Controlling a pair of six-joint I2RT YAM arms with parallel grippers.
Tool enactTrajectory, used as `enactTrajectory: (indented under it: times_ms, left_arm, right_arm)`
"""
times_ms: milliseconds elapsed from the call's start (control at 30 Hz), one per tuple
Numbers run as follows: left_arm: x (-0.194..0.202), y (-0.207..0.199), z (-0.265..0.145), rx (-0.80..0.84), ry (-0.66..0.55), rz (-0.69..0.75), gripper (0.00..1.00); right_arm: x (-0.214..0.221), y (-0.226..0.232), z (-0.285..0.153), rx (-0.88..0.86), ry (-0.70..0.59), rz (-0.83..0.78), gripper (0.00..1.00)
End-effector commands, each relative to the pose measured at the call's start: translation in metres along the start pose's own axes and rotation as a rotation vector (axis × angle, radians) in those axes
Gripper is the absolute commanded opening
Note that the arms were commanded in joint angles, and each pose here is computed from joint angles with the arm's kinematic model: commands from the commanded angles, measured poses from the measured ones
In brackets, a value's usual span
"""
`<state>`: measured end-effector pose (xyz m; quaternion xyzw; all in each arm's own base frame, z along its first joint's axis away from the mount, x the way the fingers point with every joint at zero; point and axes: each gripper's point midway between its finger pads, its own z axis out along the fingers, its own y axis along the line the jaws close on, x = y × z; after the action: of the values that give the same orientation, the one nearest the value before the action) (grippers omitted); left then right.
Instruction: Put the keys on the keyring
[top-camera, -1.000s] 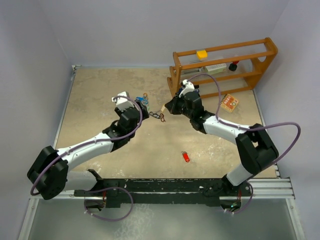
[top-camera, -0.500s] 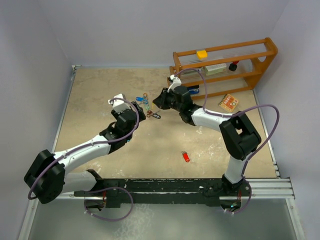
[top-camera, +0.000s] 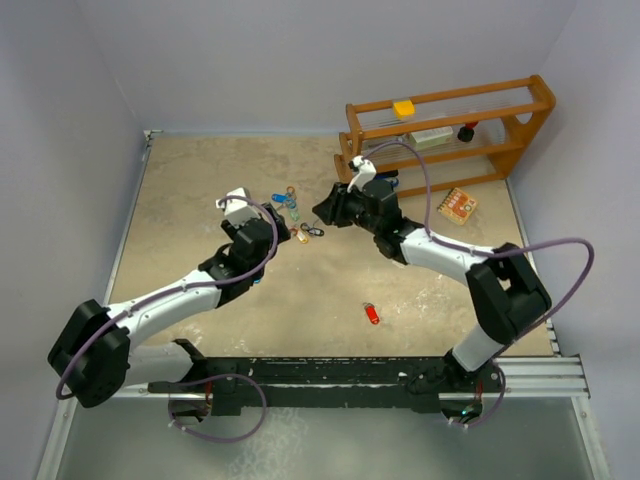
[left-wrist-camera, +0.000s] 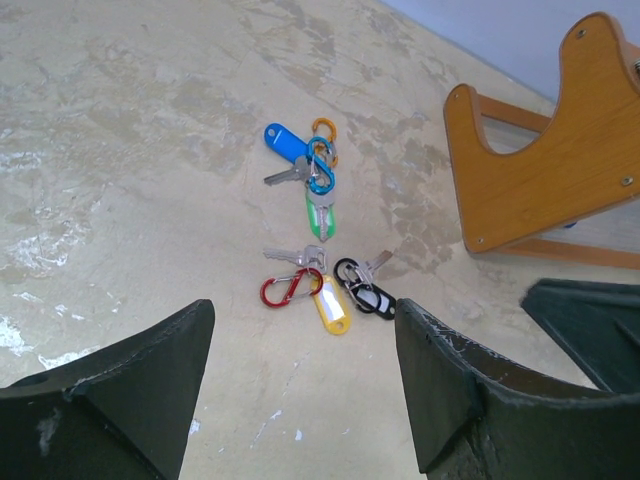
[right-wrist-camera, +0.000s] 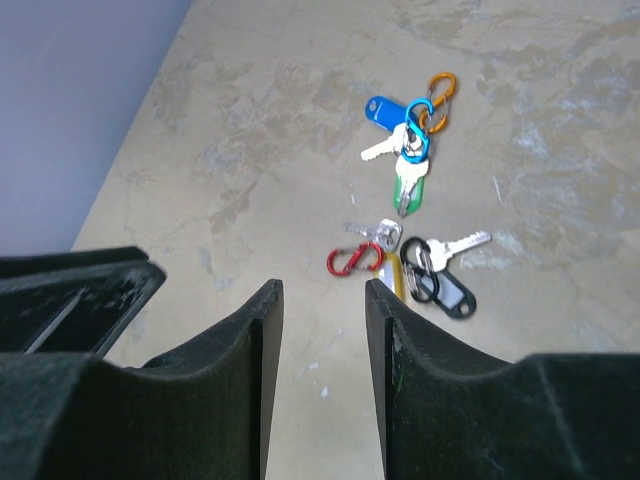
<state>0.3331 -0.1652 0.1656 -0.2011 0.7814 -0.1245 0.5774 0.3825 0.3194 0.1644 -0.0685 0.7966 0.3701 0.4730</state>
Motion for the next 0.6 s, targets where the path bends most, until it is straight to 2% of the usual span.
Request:
enactTrajectory:
  times_ms: [0, 300, 400, 567]
  left_arm:
    - [0.006, 0.002, 0.005, -0.011, 0.016, 0.001, 0.7]
    - [0.027, 0.011, 0.011, -0.028, 0.079, 0.034, 0.7]
    - [0.036, 0.014, 0.014, -0.043, 0.114, 0.058, 0.7]
    - [0.063, 0.03, 0.015, -0.104, 0.204, 0.118, 0.7]
  right_arm:
    - [0.004, -0.007, -0.03, 0.065, 0.042, -0.063, 0.43]
    - [0.07, -0.051, -0.108, 0.317, 0.33, -0.115, 0.46]
    - [0.095, -0.058, -0.132, 0.363, 0.426, -0.113, 0.46]
    - [0.12, -0.06, -0.156, 0.38, 0.496, -0.09, 0.46]
